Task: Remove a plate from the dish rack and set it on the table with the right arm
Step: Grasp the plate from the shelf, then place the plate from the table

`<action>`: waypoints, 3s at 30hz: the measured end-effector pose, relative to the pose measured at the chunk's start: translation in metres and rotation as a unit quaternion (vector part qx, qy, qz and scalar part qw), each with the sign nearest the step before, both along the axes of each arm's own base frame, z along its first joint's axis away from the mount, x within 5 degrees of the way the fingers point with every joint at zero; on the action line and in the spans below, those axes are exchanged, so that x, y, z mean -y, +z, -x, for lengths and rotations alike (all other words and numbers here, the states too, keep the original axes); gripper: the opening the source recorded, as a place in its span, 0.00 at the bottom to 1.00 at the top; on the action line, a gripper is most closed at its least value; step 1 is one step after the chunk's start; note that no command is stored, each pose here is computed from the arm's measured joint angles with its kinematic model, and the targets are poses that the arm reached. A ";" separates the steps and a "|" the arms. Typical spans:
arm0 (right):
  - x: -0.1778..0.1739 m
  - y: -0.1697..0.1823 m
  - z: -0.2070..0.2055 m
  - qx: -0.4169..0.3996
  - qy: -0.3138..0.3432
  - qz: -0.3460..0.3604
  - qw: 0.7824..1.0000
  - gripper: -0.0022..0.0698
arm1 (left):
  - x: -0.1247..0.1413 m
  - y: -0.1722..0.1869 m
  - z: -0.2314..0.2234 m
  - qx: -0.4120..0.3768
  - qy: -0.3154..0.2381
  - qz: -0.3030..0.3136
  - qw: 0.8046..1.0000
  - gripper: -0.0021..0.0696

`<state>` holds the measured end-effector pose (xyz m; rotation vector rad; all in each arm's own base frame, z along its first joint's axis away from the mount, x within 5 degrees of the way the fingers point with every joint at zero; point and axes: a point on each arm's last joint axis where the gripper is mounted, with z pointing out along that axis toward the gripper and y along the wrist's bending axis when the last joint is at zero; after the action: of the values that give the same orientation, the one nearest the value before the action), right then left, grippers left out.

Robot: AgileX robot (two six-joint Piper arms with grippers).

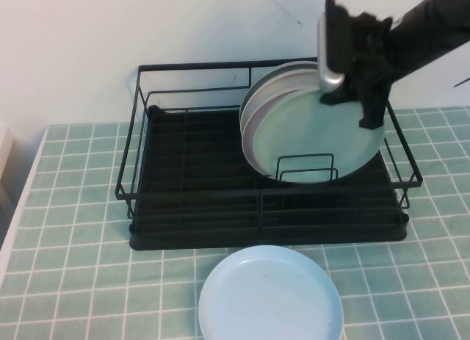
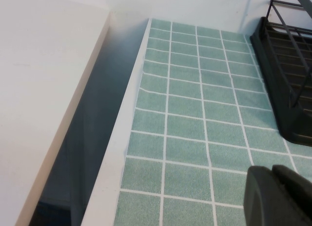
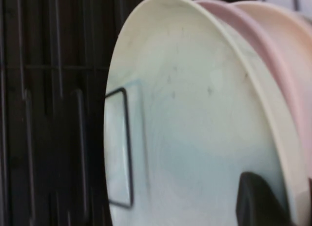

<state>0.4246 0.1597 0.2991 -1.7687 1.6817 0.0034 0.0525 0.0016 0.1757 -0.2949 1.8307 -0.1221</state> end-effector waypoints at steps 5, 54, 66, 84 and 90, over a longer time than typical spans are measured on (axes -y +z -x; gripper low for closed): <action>0.016 0.065 0.036 0.037 -0.030 0.002 0.999 0.17 | 0.000 0.000 0.000 0.000 0.000 0.000 1.000 0.02; 0.039 -0.108 0.217 -0.407 -0.402 -0.419 0.705 0.17 | 0.000 0.000 0.000 0.000 0.000 0.000 1.000 0.02; 0.015 -0.135 0.198 -0.421 -0.401 -0.366 0.726 0.19 | 0.000 0.000 0.000 0.000 0.000 0.000 1.000 0.02; -0.006 -0.130 0.184 -0.387 -0.321 -0.318 0.804 0.79 | 0.000 0.000 0.000 0.000 0.000 0.000 1.000 0.02; -0.004 -0.121 0.188 -0.361 -0.279 -0.289 0.842 0.79 | 0.000 0.000 0.000 0.000 0.000 0.000 1.000 0.02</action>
<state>0.2362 0.1636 0.1777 -0.7961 2.3341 0.9187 0.0525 0.0016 0.1757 -0.2947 1.8308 -0.1219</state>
